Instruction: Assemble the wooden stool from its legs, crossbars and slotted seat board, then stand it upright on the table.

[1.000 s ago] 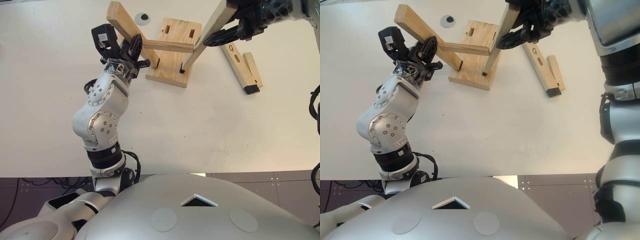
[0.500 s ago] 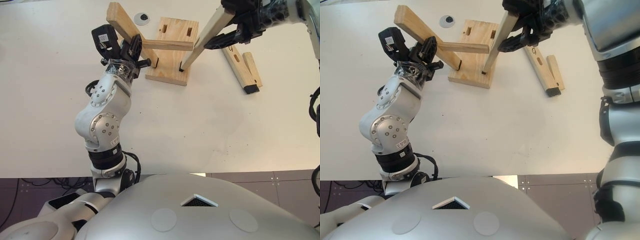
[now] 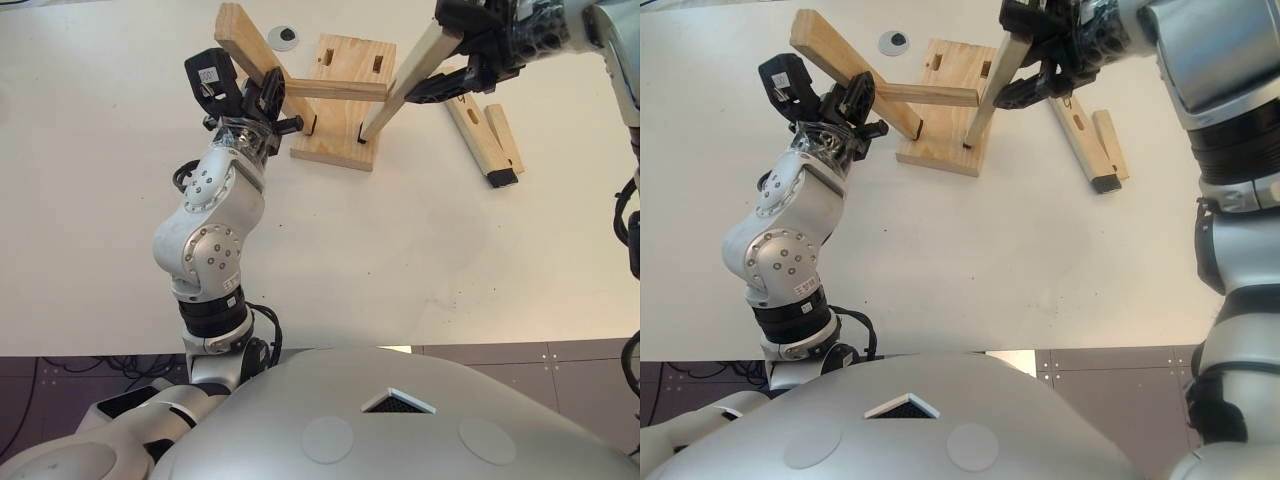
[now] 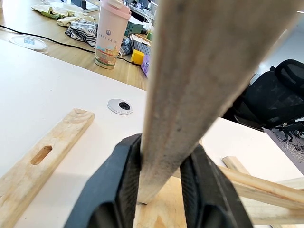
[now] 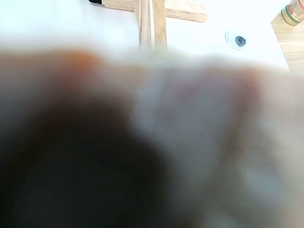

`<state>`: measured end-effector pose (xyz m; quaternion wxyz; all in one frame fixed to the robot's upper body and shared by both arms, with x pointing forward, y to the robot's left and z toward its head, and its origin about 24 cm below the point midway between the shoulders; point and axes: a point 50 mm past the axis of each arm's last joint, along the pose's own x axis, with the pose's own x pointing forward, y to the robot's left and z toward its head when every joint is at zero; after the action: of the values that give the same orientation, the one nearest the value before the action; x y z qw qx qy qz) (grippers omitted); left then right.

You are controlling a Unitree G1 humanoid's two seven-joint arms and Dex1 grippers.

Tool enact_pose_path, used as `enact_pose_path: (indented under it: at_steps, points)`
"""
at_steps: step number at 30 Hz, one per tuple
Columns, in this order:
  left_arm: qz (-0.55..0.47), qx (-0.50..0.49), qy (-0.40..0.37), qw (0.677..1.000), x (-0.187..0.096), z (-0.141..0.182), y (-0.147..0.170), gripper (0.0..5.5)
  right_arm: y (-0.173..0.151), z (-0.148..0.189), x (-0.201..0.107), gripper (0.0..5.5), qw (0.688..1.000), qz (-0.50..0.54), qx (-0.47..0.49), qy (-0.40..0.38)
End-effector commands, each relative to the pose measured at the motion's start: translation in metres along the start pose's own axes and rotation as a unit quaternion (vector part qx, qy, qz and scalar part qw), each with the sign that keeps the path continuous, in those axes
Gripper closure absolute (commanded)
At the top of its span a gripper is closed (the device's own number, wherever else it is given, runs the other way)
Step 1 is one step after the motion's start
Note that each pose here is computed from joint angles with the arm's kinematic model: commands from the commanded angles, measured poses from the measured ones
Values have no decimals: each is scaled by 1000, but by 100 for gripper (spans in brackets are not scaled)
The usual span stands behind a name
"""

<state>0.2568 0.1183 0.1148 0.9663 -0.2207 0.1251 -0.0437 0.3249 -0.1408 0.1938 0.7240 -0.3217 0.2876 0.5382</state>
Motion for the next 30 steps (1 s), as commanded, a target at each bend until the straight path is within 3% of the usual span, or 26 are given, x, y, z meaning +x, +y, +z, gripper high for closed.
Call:
enact_pose_path:
  at_steps: [1, 10, 16, 24, 28, 30]
  points:
    - [21, -61, 60, 996, 3, -28, 0, 445, 20, -46, 42, 345, 991, 75, 69, 89]
    - [25, -65, 57, 996, 4, -29, 0, 445, 30, -54, 43, 345, 986, 109, 64, 109]
    - [25, -68, 55, 996, 4, -29, -2, 444, 26, -37, 48, 348, 985, 128, 68, 92]
    - [26, -64, 53, 996, 5, -29, -3, 443, 33, -25, 58, 490, 984, 145, 63, 80]
    - [24, -61, 55, 996, 5, -30, -4, 443, 26, -20, 59, 546, 985, 132, 92, 65]
    - [23, -60, 55, 996, 5, -29, -4, 443, 22, -19, 60, 550, 982, 126, 129, 52]
